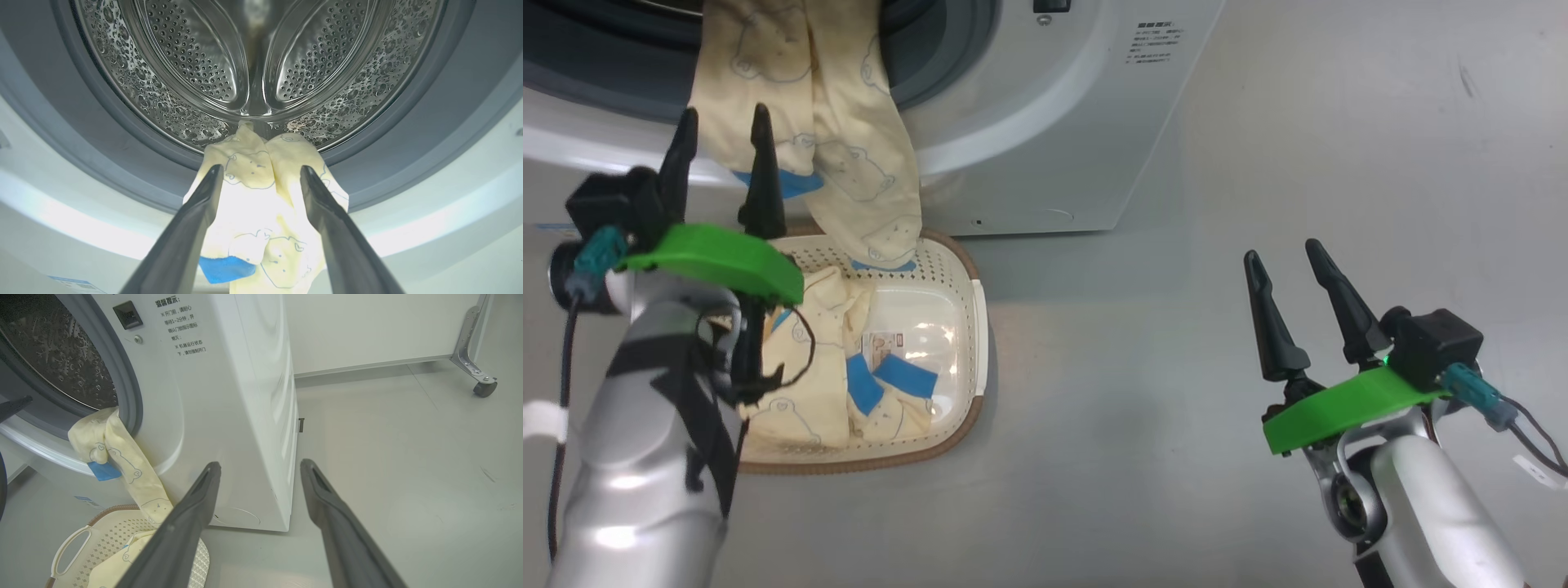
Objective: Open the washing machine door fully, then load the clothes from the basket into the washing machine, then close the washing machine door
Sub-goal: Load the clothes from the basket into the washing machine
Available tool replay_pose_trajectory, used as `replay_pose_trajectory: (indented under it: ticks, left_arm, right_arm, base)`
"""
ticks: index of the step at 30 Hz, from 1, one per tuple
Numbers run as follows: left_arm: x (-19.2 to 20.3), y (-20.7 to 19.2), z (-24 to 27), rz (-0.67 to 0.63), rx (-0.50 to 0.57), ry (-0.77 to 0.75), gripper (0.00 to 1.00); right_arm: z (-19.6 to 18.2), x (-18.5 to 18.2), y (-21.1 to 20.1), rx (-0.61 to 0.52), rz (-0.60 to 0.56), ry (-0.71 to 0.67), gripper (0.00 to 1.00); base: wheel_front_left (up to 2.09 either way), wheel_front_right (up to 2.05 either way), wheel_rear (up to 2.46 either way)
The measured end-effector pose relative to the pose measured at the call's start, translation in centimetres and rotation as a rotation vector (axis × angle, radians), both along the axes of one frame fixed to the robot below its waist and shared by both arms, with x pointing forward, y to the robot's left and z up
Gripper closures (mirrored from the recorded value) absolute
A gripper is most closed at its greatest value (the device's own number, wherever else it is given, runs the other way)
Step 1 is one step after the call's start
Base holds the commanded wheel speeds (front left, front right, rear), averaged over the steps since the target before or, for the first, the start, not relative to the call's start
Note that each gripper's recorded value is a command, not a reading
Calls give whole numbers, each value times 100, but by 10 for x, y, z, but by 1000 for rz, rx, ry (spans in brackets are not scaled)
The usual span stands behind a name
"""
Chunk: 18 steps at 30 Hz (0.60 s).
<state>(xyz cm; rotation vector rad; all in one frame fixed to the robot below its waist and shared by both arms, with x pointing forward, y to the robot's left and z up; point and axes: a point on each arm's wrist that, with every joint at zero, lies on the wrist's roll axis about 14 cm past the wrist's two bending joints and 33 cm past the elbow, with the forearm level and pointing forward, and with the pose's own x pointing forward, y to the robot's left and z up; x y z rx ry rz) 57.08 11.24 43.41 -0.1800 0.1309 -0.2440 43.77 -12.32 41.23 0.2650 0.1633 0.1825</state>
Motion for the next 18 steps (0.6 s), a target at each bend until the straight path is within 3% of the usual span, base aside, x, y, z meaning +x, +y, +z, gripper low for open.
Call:
replay_pose_trajectory:
  ticks: [8, 12, 18]
  left_arm:
    - [-71, 9, -22, 35, -63, 26, 0]
    - [-88, 19, -12, 85, -118, 1, 0]
    - [-109, 31, -7, 125, -108, -13, 0]
  right_arm:
    - [4, 3, -2, -6, -5, -14, 0]
    - [7, 3, -1, -8, -3, -22, 0]
    - [12, 1, -2, -9, -4, -33, 0]
  base:
    - [0, 0, 0]
    - [0, 0, 0]
    - [0, 0, 0]
